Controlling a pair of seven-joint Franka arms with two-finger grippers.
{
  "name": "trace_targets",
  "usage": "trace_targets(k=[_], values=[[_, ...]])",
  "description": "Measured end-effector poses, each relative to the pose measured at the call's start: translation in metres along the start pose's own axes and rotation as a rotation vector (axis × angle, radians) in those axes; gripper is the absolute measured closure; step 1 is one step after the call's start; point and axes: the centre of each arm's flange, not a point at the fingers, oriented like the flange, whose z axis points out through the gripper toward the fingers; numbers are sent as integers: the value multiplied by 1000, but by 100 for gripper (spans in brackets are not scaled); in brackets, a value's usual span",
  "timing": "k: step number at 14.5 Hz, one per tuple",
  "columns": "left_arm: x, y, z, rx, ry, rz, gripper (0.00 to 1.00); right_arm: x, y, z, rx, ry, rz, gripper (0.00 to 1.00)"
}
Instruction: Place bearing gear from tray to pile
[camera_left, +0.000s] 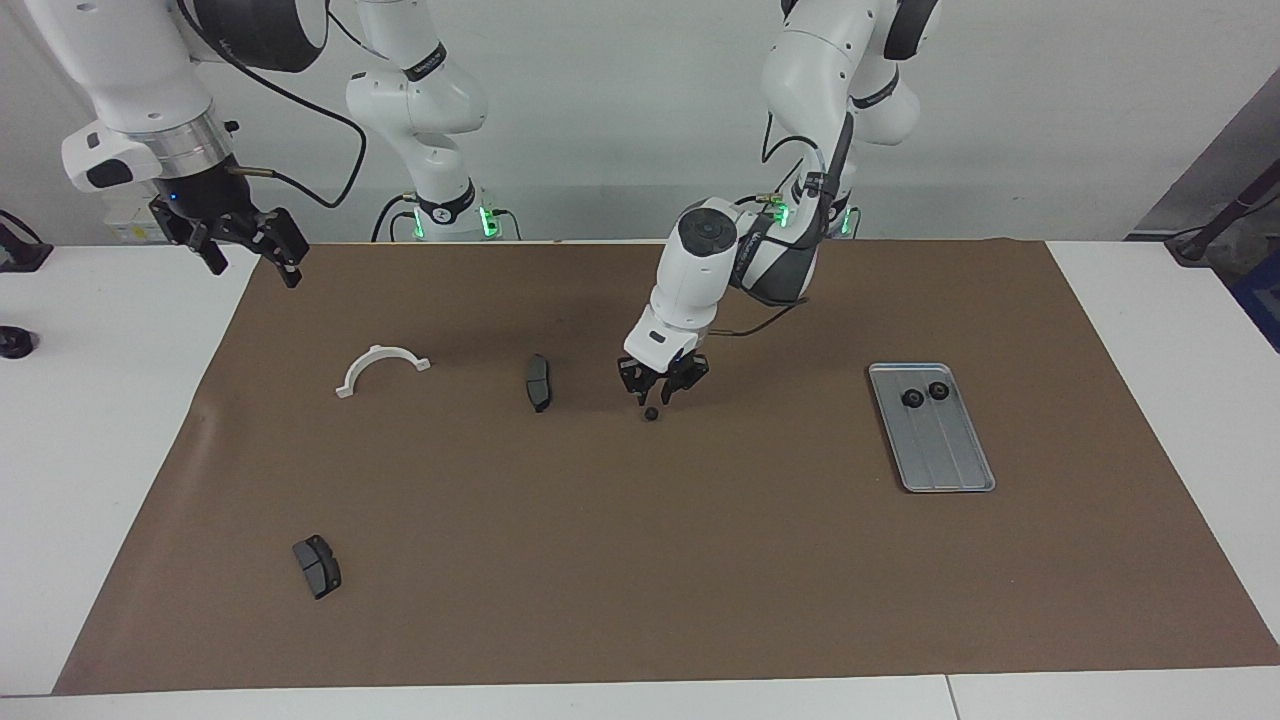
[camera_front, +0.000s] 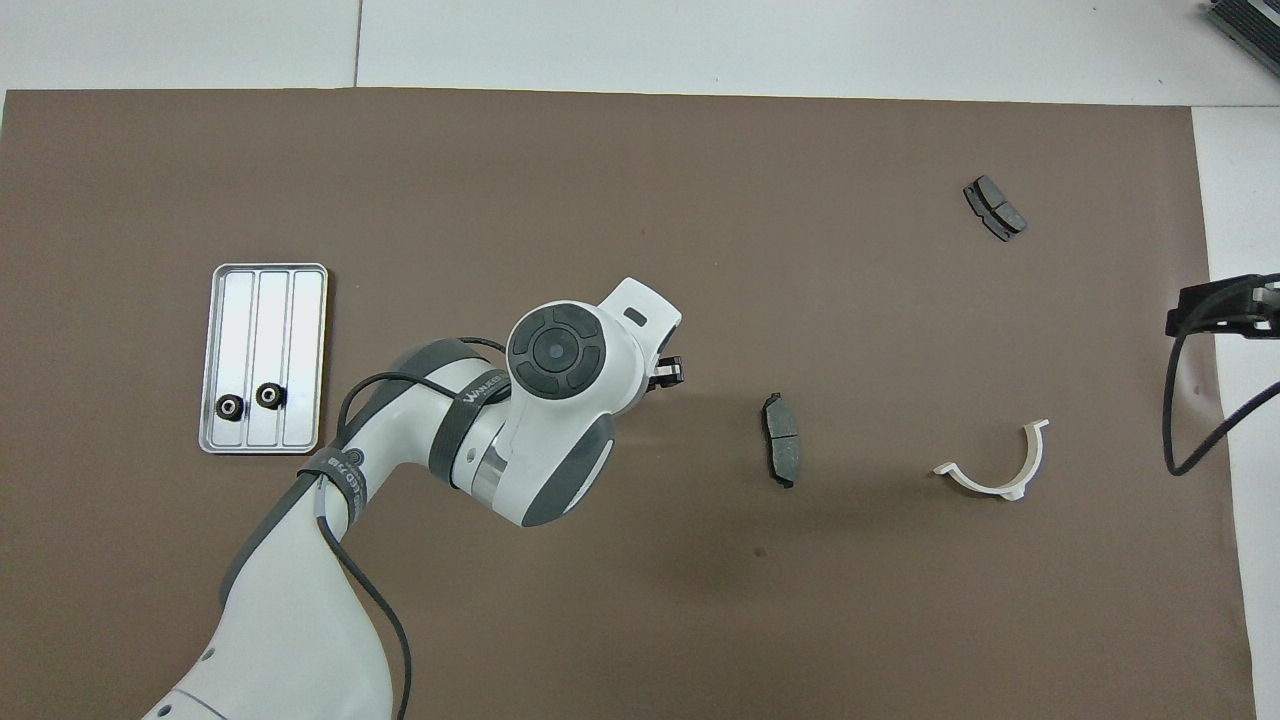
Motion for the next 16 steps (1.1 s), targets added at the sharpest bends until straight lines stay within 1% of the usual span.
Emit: trace_targets(k=[1,2,4,5,6,8,10,11,13,14,16], values=[[-2,2,2,2,-3,4,38,4,-3,3,21,14,1,0],[-2,2,2,3,-4,4,25,8,-6,8,35,26,1,0],[7,-8,0,13,-2,-15,4,18,-13,22,45,40,-4,0],[20,-23,-4,22,2,-45,0,23,-20,30,50,46,-13,0],[42,-48,-13,27,11,-90,0,28,-33,38,56,54,-30,0],[93,-124,-37,37,30,-153,0,35,-69,56,70,73,-29,0],[134,-220,-63,55,29,-157,0,33,-127,78,80,73,-32,0],[146,-269,-75,65,18,-144,0,27,-165,90,84,75,-28,0],[155,-350,-96,77,-17,-103,0,13,-238,120,87,86,-32,0],[155,-375,-103,78,-32,-79,0,6,-267,135,79,96,-42,0],[151,-406,-107,78,-55,-37,2,-11,-317,165,71,103,-57,0]])
